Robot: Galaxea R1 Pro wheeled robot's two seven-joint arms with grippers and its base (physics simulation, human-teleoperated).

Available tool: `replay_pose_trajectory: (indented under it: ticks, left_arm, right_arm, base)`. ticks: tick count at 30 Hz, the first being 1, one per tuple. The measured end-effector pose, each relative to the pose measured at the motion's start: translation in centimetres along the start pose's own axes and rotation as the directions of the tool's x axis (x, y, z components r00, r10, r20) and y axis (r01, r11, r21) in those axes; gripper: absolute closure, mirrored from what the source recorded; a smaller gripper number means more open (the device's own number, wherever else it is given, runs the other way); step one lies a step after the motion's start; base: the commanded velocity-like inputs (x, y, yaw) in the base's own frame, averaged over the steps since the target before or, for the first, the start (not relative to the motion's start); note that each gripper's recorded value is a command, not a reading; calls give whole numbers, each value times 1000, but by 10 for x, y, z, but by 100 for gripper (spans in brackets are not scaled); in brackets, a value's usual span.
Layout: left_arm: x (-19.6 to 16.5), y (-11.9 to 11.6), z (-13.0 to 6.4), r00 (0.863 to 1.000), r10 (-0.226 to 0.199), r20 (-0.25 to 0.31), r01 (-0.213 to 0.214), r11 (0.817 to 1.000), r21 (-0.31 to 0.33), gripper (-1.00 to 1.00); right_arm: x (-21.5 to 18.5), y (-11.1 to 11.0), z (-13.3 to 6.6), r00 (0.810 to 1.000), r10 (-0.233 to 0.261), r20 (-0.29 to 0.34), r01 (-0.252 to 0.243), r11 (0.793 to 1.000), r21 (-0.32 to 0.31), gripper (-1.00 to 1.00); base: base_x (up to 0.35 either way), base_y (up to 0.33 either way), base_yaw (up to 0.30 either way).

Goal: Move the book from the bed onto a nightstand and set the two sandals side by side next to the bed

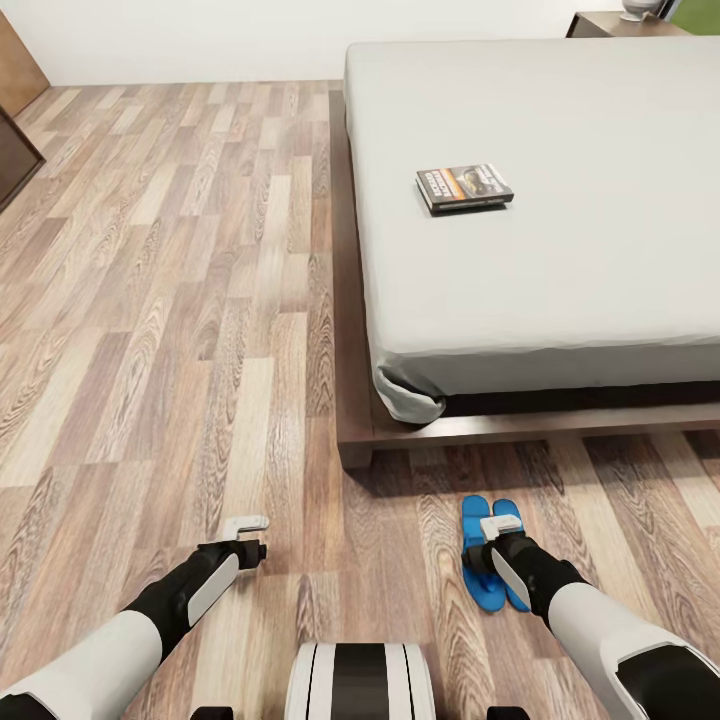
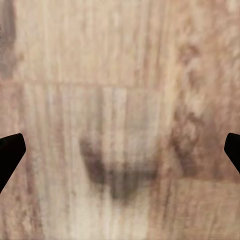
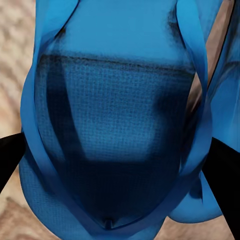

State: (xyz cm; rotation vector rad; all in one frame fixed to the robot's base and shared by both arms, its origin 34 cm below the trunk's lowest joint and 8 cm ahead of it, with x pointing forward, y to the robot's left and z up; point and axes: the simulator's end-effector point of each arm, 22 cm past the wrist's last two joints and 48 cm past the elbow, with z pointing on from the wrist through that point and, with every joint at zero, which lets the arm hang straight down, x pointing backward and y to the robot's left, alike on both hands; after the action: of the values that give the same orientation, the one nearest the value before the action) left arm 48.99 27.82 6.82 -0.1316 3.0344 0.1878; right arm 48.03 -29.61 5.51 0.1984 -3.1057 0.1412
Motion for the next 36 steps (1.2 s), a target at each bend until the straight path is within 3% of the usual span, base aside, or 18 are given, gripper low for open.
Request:
replay_pose_trajectory:
  ticks: [36]
  left_arm:
    - [12,0,9,1000,7,-23,-7,1000,-3,-100]
  right_arm:
    - [11,2,10,1000,-2,-26,2,1000,-3,100]
  base:
    - [29,0,0]
